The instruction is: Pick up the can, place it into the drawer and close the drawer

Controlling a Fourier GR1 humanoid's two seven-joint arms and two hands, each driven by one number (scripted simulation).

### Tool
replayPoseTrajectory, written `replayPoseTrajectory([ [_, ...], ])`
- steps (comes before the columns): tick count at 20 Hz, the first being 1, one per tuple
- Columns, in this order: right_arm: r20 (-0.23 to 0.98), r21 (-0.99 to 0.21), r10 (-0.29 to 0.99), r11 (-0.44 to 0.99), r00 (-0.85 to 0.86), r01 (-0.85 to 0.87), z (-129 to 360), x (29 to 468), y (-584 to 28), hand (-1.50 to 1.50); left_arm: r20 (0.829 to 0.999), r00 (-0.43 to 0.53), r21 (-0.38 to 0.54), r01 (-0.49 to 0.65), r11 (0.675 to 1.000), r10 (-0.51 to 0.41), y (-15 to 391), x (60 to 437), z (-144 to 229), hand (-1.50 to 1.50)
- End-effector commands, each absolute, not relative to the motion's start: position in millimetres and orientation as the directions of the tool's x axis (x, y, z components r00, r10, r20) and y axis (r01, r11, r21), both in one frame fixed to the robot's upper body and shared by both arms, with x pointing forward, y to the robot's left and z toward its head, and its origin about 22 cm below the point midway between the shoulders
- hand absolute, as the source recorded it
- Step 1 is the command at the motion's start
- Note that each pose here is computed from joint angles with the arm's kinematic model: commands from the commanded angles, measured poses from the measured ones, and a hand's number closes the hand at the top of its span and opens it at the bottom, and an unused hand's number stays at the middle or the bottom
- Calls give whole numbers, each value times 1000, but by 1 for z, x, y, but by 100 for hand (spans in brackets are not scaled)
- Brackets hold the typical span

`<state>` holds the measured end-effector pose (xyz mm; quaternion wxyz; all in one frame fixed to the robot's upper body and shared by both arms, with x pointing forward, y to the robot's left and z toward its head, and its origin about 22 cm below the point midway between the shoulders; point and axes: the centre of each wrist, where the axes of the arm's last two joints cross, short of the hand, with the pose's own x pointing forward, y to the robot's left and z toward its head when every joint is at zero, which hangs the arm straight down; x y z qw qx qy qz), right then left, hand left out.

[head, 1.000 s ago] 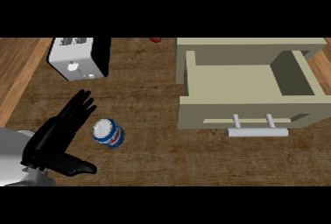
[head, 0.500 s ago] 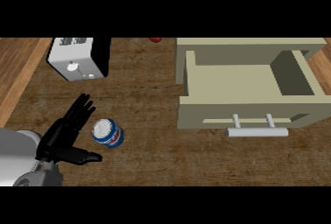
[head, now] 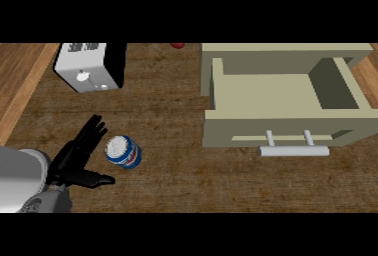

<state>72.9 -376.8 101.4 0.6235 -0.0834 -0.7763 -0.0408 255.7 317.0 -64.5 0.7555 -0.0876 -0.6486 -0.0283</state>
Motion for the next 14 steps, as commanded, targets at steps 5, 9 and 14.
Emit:
replayPoseTrajectory([
  [5,975,-54,89,984,-205,168,117,52,-394,-150,973,201,-142,147,979,111,314,251,-100,-150],
  [9,974,-37,76,982,-213,183,112,73,-398,-150,973,200,-146,166,975,112,320,250,-116,-150],
  [14,973,-33,72,983,-218,179,112,73,-374,-150,961,236,-192,190,963,145,286,271,-108,-150],
])
